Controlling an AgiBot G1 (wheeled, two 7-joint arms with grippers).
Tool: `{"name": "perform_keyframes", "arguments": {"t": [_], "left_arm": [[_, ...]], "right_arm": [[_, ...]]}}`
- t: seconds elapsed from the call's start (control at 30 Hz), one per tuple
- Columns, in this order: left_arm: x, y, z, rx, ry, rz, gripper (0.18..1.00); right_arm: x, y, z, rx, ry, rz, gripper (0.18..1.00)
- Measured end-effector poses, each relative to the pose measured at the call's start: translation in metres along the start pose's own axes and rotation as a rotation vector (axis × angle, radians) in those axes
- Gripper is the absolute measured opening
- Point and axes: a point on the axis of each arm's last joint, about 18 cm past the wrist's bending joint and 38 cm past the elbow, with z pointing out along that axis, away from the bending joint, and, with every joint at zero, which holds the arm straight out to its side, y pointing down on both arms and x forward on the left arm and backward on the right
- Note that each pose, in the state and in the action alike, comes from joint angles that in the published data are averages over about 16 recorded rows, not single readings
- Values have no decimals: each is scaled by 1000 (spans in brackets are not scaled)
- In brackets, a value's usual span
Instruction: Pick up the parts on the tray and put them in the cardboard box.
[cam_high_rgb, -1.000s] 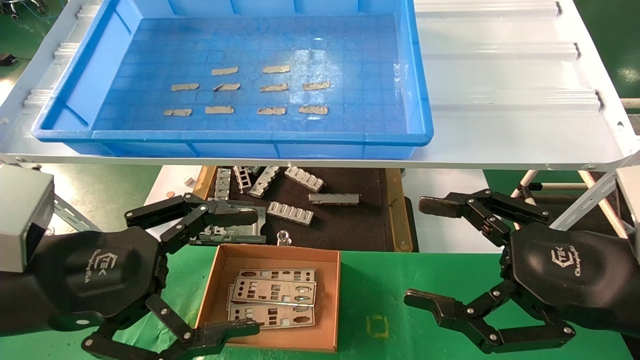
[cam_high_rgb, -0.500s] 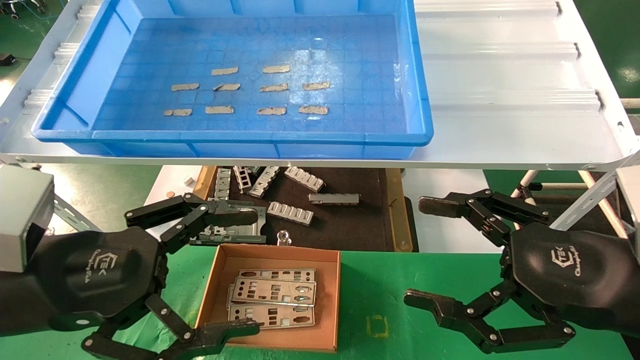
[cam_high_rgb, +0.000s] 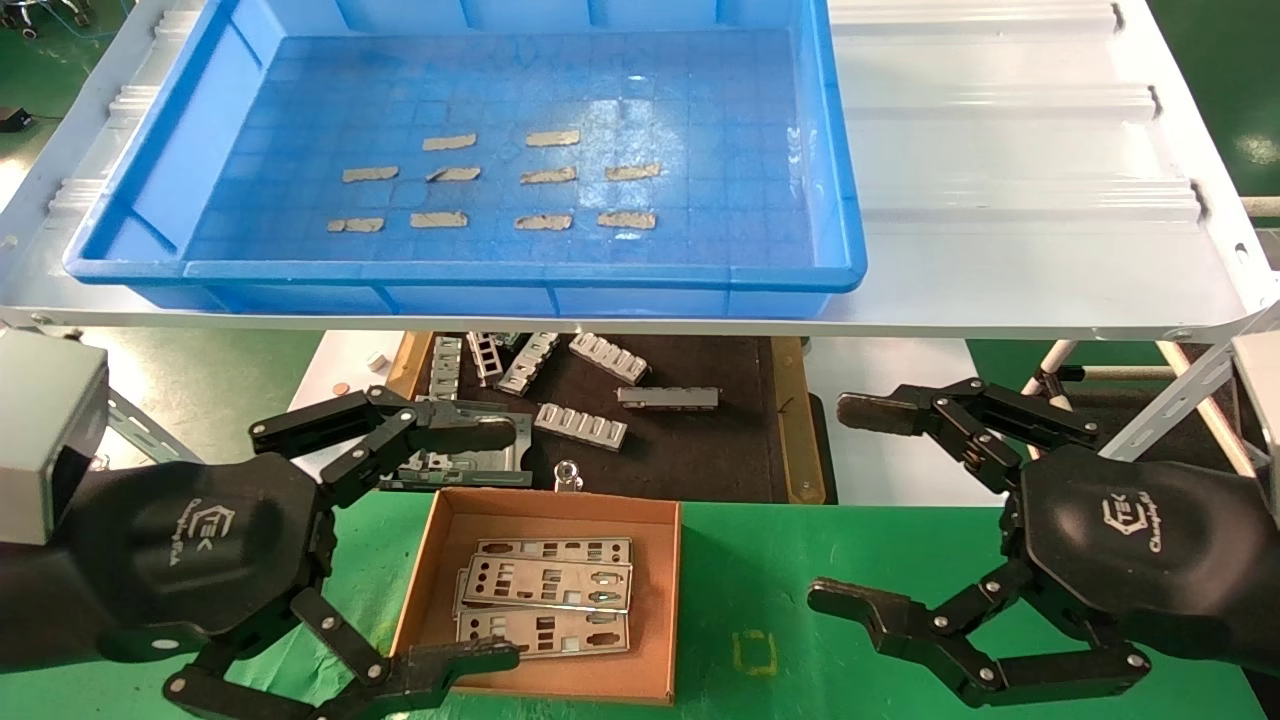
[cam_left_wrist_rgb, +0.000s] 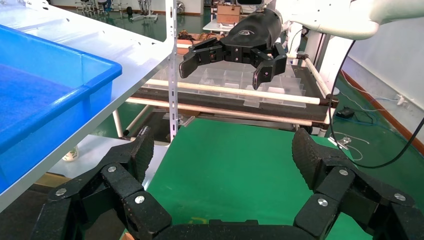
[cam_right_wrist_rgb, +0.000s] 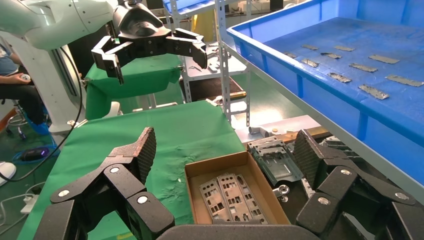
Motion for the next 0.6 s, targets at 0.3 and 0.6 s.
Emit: {"name": "perform_keyframes", "arguments": {"t": [0.3, 0.6], "left_arm": [[0, 0, 0, 0, 0, 0, 1001], [0, 0, 0, 0, 0, 0, 1001]], "right_arm": [[0, 0, 0, 0, 0, 0, 1001], [0, 0, 0, 0, 0, 0, 1001]]}}
